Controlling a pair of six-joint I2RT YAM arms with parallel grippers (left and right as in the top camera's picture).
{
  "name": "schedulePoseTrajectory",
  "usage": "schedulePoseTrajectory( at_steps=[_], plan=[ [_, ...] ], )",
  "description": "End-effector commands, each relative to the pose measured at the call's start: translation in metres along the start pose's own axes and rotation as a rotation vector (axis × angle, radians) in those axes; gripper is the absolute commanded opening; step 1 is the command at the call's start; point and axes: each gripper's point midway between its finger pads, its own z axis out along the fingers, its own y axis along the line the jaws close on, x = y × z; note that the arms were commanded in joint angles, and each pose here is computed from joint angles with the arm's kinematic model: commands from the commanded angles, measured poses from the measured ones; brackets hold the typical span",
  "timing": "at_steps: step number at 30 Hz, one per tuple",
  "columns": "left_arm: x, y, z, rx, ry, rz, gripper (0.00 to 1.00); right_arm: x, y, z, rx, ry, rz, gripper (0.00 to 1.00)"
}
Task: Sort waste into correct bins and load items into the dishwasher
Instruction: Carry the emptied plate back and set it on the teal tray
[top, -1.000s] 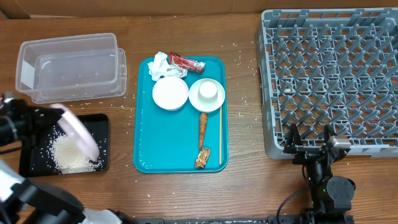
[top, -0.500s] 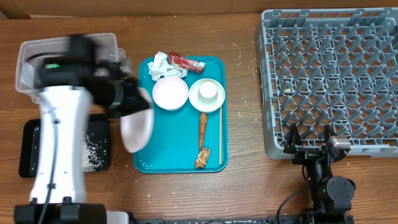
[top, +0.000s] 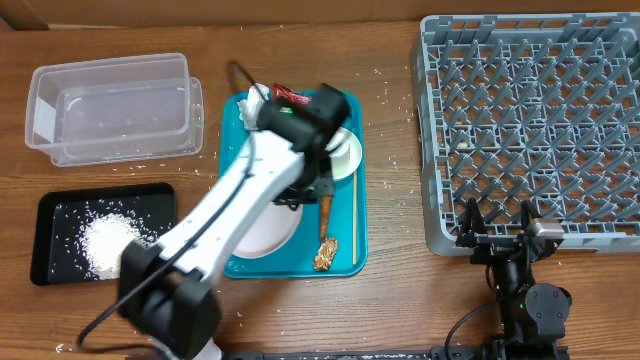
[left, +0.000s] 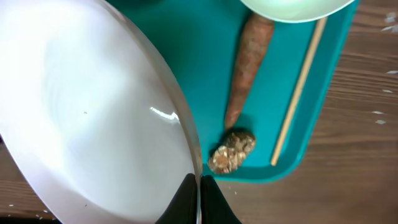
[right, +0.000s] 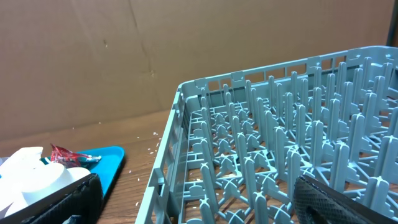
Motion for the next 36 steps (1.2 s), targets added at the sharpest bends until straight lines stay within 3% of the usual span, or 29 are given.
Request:
schedulePoseTrajectory(
  at_steps=[1,12,17,25,32,33,35,36],
  plan=[
    [-0.008,-0.001,0.017,-0.077,-0.004,-0.031,0.04,0.002,0.002,0.0,-0.01,-0.003,-0.004,1.0],
    [-0.008,-0.017,0.061,-0.089,0.094,-0.025,0.05,0.002,0.002,0.0,-0.01,-0.004,-0.004,1.0],
    [-0.005,-0.018,0.062,-0.082,0.113,-0.025,0.35,0.002,0.002,0.0,-0.009,-0.004,-0.004,1.0],
    [0.0,-0.009,0.057,-0.114,0.14,-0.031,0.34,0.002,0.002,0.0,-0.01,-0.004,-0.004,1.0],
    [-0.064,0.028,0.011,-0.169,-0.084,-0.117,0.35,0.002,0.002,0.0,-0.01,-0.003,-0.004,1.0],
    [-0.072,0.032,0.007,-0.165,-0.105,-0.127,0.5,0.002,0.002,0.0,-0.01,-0.004,-0.004,1.0],
    [-0.088,0.04,0.004,-0.145,-0.137,-0.153,0.92,0.002,0.002,0.0,-0.01,-0.003,-0.004,1.0],
    [-0.096,0.045,0.005,-0.132,-0.15,-0.169,0.96,0.002,0.002,0.0,-0.01,-0.003,-0.004,1.0]
  ],
)
